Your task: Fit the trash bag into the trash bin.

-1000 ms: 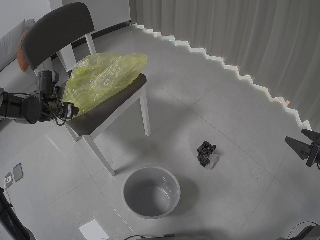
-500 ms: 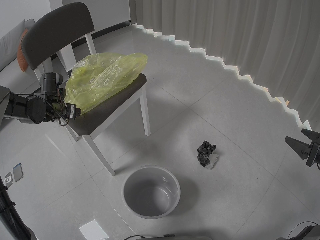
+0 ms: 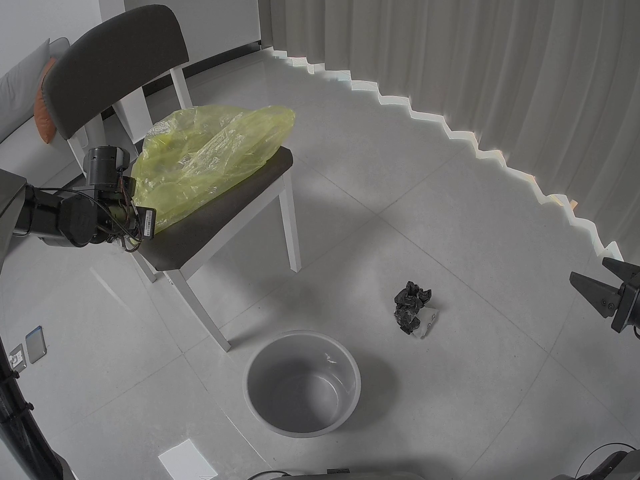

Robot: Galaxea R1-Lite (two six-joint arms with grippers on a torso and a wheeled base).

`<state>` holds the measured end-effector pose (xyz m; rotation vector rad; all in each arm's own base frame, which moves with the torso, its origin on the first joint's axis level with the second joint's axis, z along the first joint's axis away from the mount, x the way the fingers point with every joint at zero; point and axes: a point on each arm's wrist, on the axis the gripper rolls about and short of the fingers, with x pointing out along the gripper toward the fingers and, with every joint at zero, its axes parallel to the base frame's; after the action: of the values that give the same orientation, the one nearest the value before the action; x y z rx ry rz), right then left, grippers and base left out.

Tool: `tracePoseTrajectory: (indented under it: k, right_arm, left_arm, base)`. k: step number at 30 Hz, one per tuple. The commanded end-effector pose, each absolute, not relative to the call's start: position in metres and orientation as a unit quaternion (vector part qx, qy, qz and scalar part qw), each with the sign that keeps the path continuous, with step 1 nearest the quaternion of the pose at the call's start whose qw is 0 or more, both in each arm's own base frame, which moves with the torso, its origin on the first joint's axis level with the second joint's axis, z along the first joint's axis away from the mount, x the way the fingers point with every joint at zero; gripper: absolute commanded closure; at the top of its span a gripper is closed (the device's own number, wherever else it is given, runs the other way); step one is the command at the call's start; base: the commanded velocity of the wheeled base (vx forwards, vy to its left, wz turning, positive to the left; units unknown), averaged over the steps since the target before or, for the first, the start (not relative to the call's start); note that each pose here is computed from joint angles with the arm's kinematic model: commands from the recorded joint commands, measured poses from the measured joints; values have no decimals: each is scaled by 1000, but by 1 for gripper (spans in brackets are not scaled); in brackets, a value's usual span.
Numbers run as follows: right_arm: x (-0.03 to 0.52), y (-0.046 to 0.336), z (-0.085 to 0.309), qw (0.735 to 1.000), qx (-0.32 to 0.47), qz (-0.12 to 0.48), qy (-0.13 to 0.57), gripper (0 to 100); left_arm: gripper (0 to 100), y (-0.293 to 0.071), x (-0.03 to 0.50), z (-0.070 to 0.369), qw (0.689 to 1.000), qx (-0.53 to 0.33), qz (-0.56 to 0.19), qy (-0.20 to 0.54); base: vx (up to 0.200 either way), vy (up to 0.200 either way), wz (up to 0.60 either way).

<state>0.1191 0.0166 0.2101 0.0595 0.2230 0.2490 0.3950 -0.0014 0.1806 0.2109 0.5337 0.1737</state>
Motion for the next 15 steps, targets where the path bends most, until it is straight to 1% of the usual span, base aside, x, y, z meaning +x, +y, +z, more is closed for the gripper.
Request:
tracePoseTrajectory:
  k: [1,3,6,8,9,10,11,12,13,14,15]
  right_arm:
    - [120,16,209,985,30,124,113,0]
    - [120,17,209,985,30,125,113,0]
    - [120,17,211,985,30,128,111,0]
    - [120,18,213,985,30,132,107,0]
    - [121,18,215,985,30,133,104,0]
    - [121,18,215,985,30,133,104,0]
    - [124,19,224,986,29,136,90,0]
    - [125,19,229,986,29,139,85,0]
    - [125,19,230,986,29,138,84,0]
    - [128,22,237,985,28,149,77,0]
    - [130,25,239,984,27,157,76,0]
  left_arm:
    - [100,-5,386,192,959,104,82,249]
    - [100,-9,373,210,965,104,76,230]
    - [100,-10,345,250,975,114,59,180]
    - [100,-10,321,281,982,124,7,145]
    - [100,-9,308,293,981,134,-16,140]
    - [100,-9,308,293,981,134,-16,140]
    - [100,-10,280,323,976,166,-52,130]
    - [100,-11,269,334,974,178,-61,130]
    - [100,-11,268,336,973,180,-62,129]
    - [100,-17,252,354,969,200,-80,123]
    - [100,-24,246,362,967,207,-98,115]
  base:
    - [0,0,0]
    - [0,0,0]
    - [0,0,0]
    - [0,0,0]
    - [0,0,0]
    - [0,0,0]
    - [0,0,0]
    - [0,0,0]
    - [0,0,0]
    - [0,0,0]
    - [0,0,0]
